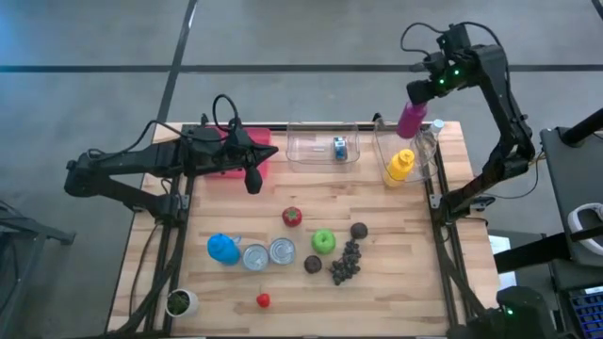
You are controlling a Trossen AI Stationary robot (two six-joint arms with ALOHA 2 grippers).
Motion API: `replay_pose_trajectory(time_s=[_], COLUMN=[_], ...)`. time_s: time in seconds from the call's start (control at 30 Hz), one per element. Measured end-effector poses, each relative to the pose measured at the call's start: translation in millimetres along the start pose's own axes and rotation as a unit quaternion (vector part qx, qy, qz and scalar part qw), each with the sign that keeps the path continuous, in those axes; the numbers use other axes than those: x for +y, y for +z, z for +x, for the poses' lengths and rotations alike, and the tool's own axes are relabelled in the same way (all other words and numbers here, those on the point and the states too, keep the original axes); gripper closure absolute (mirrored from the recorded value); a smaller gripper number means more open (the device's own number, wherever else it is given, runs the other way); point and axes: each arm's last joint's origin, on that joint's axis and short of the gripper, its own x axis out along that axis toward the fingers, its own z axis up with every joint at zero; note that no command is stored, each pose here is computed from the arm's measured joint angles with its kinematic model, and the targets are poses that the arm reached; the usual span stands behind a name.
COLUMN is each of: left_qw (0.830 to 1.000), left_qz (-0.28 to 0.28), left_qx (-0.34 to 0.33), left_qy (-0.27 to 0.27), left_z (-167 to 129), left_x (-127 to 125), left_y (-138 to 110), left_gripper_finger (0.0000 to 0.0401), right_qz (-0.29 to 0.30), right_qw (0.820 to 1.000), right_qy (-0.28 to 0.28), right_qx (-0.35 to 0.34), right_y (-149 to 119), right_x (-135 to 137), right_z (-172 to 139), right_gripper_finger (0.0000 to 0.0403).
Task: Pick & Place Food Item
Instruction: Put the purple water bottle into the right transparent bin
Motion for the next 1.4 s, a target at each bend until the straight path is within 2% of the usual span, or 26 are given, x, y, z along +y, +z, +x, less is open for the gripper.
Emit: replay_pose_trajectory(time_s=[0.37, 0.73, 1.4], left_qw=[1.0, 1.0, 1.0], left_qz=[-0.001, -0.001, -0.001], left_qx=[0.0, 0.0, 0.0], left_qy=[0.004, 0.004, 0.004], left_z=[0, 0, 0], left_x=[1, 1, 1], left_y=[0, 0, 0], left_gripper_finger=[0.0395, 0.0395, 0.0395], right_qz=[-0.007, -0.01, -0.016], right_qw=[1.0, 0.999, 1.0], right_qy=[0.0, -0.001, -0.002], right_qx=[-0.004, 0.034, 0.022], right_y=[-4, -14, -13], right_x=[-2, -4, -5], right_z=[25, 49, 61], right_gripper_finger=[0.0353, 0.0353, 0.0343])
